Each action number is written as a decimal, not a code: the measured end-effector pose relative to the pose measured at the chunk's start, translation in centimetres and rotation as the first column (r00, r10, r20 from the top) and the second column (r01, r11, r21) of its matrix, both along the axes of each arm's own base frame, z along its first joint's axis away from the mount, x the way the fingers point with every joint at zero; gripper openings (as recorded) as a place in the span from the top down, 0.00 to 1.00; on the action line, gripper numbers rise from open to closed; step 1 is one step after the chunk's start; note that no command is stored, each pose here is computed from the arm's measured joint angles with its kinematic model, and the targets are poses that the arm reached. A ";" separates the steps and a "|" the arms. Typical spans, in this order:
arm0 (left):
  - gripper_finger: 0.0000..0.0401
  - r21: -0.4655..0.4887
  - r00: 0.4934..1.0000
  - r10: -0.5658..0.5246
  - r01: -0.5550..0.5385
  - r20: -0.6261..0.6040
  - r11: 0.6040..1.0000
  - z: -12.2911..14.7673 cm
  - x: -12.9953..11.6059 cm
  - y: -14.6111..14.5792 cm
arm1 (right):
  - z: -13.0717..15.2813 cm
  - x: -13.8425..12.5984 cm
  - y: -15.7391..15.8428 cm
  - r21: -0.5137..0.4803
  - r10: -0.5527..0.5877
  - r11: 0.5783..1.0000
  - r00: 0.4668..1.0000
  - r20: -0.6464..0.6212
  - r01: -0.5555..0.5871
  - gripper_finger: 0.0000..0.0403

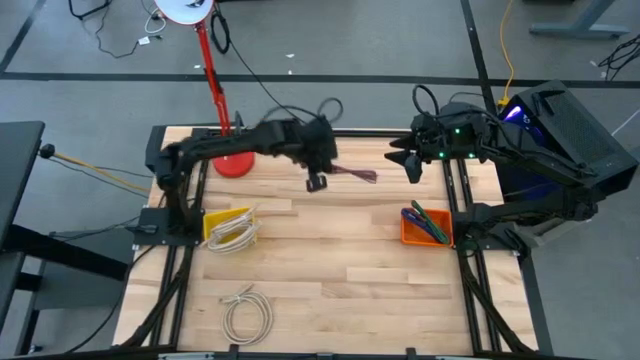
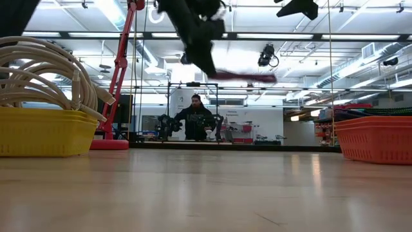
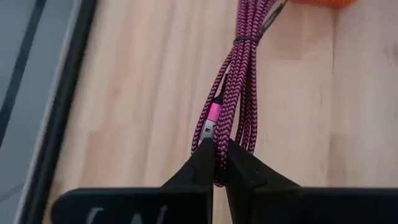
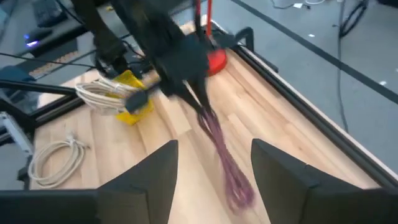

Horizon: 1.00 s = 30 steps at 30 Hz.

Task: Pick & Place USB Port
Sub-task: Put the pink USB cable into the orange bin

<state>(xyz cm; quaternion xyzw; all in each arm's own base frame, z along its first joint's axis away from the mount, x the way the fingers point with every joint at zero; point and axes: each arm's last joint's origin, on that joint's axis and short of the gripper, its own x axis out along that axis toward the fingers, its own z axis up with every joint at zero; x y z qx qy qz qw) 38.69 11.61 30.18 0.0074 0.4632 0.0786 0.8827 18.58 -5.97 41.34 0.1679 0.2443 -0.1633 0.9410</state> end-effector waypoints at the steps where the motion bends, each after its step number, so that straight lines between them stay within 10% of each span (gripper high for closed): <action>1: 0.96 0.001 1.000 0.031 -0.031 0.007 1.000 0.8 -0.7 0.3 | 0.0 0.0 0.0 -0.005 -0.009 1.000 1.000 -0.002 0.009 0.49; 11: 0.96 -0.045 0.837 0.229 -0.239 0.497 0.970 10.8 -5.7 2.3 | 0.7 0.3 -0.2 -0.039 -0.027 0.999 0.997 0.074 0.030 0.49; 17: 0.96 -0.101 0.686 0.162 -0.128 0.709 0.987 14.0 -5.8 1.8 | 1.6 0.7 -0.4 -0.085 -0.023 0.996 0.986 0.163 0.037 0.49; 30: 0.96 -0.104 0.727 0.068 0.004 0.683 0.995 12.0 -2.3 -1.7 | 3.0 0.9 -1.1 -0.158 -0.019 0.985 0.956 0.294 0.068 0.49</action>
